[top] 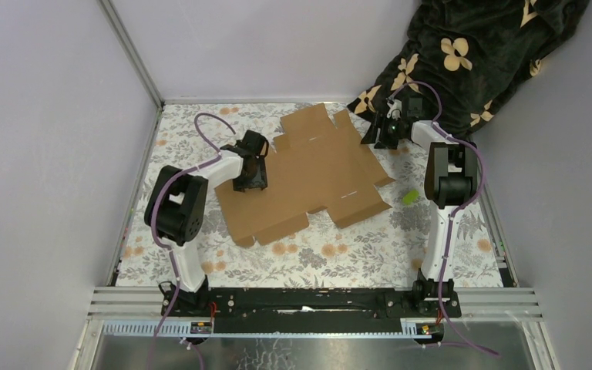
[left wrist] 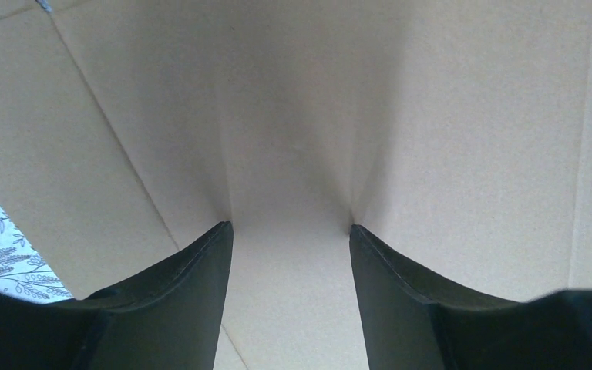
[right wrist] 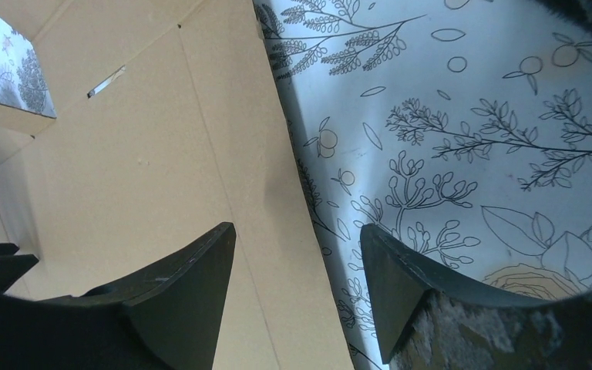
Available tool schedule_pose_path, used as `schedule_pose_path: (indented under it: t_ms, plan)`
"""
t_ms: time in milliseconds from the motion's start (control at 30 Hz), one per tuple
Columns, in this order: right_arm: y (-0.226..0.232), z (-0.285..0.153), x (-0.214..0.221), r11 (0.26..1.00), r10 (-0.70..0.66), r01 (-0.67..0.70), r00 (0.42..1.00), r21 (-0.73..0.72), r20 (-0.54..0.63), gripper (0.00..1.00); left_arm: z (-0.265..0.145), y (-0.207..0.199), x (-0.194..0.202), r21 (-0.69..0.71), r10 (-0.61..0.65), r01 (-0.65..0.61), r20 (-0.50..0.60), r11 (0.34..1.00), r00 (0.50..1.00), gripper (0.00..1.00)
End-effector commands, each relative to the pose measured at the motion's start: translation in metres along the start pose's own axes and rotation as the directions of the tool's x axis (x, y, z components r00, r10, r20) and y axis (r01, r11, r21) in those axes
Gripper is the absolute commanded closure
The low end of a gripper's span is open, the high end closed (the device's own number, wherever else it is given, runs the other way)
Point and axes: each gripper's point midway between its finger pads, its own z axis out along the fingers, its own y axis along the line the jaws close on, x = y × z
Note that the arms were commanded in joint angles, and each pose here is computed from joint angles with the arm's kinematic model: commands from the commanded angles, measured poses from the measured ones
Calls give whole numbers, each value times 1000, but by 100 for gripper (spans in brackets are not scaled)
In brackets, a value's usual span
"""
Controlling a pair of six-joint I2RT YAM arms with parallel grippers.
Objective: Fold the paper box
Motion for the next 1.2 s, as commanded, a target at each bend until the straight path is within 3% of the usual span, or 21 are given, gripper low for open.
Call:
schedule_pose_path:
  t_ms: [0,400,1033,1167]
  plan:
    - [10,-1,3,998,-28,26,999,-61,-22,31,0,-1,-15,26,-3,2,22,1000,1000,36]
    - [12,4,30,993,-10,-2,995,-117,-99,33,7,2,-14,20,2,-2,0,1000,1000,36]
    - [21,-1,51,983,24,-49,990,-175,-142,63,14,-1,-8,35,-3,3,-20,999,1000,37]
    - [39,-10,52,965,24,-57,991,-256,-131,63,14,-2,-8,40,-2,3,-22,999,1000,37]
